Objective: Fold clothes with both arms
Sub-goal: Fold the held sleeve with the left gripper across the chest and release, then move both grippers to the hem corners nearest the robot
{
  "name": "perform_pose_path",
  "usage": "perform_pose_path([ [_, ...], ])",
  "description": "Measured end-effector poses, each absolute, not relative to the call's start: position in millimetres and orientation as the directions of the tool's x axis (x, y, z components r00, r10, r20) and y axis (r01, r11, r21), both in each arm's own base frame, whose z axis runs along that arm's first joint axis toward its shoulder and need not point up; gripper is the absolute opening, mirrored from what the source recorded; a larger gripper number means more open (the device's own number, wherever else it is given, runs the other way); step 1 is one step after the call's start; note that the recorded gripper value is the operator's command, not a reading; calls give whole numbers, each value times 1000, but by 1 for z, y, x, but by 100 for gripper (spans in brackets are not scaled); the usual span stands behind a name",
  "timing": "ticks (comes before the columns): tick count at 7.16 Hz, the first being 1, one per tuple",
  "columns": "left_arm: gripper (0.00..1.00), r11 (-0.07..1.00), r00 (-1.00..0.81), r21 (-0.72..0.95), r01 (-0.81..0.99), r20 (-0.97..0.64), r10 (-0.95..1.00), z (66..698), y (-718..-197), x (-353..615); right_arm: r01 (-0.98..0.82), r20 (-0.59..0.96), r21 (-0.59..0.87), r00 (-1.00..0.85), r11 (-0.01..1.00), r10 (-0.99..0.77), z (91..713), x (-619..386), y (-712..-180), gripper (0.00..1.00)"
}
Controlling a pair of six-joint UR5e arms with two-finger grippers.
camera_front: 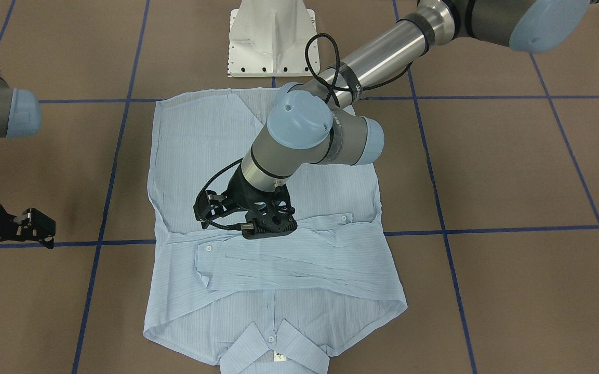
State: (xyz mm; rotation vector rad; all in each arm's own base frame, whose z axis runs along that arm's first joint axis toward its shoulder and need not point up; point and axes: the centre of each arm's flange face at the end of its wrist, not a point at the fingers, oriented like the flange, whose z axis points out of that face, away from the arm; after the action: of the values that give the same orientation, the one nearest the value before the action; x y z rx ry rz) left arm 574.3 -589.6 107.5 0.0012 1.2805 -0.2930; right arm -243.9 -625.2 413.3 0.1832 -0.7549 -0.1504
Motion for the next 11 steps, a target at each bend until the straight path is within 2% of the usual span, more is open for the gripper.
perform_pose_path([
  [2,100,968,325,-136,211,-924,-200,138,-560,536,0,715,189,685,982,-138,402,-279,-560,100],
  [4,100,983,399,-50,177,-909,-118,167,-506,468,-38,752,134,655,990,-77,391,-317,-472,100],
  [8,100,983,448,48,179,-893,-38,191,-435,373,-34,735,77,677,996,-33,383,-402,-317,98],
  [9,100,983,456,47,178,-889,-40,191,-428,367,-32,738,56,675,998,-19,379,-415,-288,93],
  [11,100,984,463,44,175,-885,-43,190,-423,365,-11,723,29,691,1000,-13,389,-422,-264,88],
])
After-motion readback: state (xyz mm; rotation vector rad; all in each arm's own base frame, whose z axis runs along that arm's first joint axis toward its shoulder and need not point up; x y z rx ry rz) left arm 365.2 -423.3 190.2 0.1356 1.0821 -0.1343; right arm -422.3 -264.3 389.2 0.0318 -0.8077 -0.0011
